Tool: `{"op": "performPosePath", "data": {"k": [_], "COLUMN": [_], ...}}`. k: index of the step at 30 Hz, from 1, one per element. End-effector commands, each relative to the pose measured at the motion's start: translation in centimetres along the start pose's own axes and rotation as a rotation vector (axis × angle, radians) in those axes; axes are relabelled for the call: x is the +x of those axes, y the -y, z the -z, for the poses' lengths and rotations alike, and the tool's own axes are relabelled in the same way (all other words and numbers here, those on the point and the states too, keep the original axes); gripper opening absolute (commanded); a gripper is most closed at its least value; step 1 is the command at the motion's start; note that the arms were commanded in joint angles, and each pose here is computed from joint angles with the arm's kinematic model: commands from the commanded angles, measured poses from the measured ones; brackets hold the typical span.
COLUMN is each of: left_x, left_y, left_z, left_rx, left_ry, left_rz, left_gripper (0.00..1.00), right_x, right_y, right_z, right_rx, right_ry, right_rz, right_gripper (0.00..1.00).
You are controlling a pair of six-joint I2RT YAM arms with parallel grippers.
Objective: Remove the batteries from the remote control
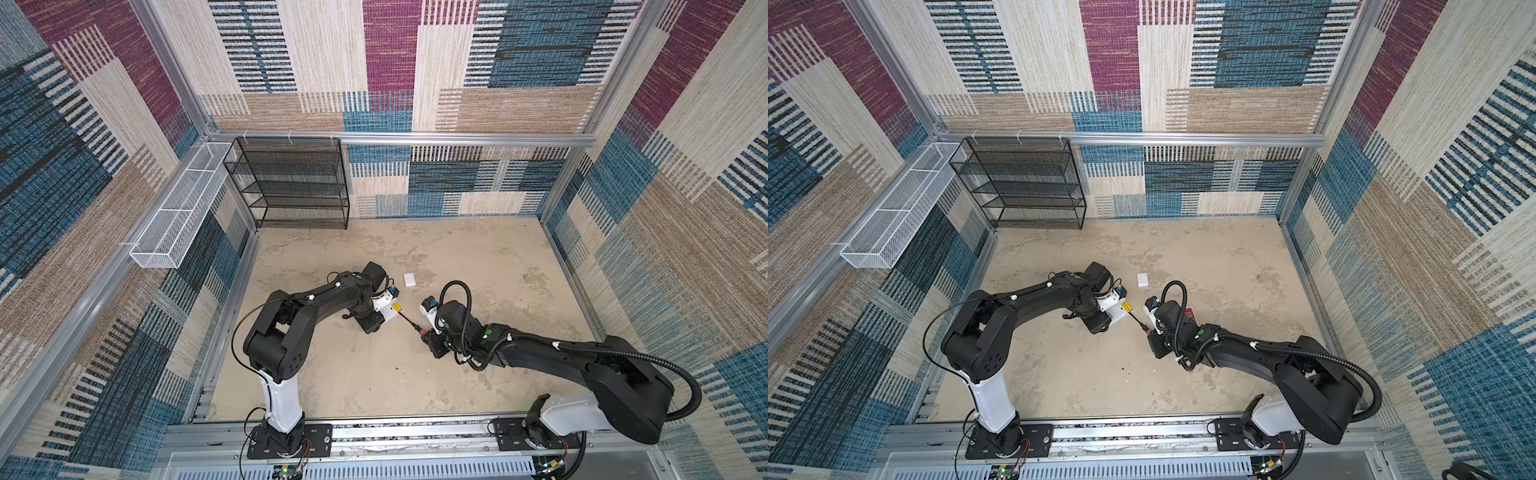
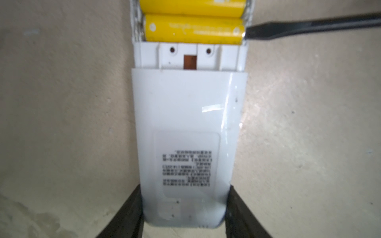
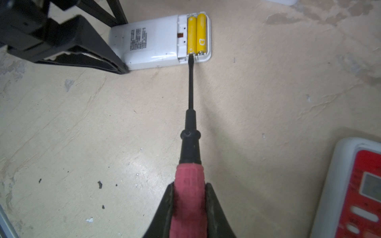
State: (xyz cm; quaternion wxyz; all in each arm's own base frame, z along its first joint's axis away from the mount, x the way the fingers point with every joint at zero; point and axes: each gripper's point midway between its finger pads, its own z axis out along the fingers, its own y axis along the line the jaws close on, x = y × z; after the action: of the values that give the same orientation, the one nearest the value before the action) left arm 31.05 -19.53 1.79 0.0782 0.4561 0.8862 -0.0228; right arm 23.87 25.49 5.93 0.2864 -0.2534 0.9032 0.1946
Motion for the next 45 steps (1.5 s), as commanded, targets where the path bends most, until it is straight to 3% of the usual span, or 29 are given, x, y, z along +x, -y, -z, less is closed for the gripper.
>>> {"op": "performPosePath", "data": {"k": [1,23,45], "left_x": [2.2,2.8,2.8], "left_y": [0.7,0.4,0.4], "left_z": [-0.7,-1.0,-0.9], "left_rx": [0.029,0.018,0.022], "left_ry": [-0.093,-0.147,-0.144], "left_rz": [-0.051,-0.054,-0.055], "left_gripper": [0.39,0.38,0.37], "right_x": [-1.7,-0.8,-2.0], "right_y": [-1.0,0.0,-0.6], "right_z": [0.2,1.2,0.9], "right_rx": [-0.047,0.035,0.012], "right_ry": [0.079,0.010,0.053], "right_rz": [-0.012,0.026,0.031], "right_gripper": [0.00,0.00,0.00]}}
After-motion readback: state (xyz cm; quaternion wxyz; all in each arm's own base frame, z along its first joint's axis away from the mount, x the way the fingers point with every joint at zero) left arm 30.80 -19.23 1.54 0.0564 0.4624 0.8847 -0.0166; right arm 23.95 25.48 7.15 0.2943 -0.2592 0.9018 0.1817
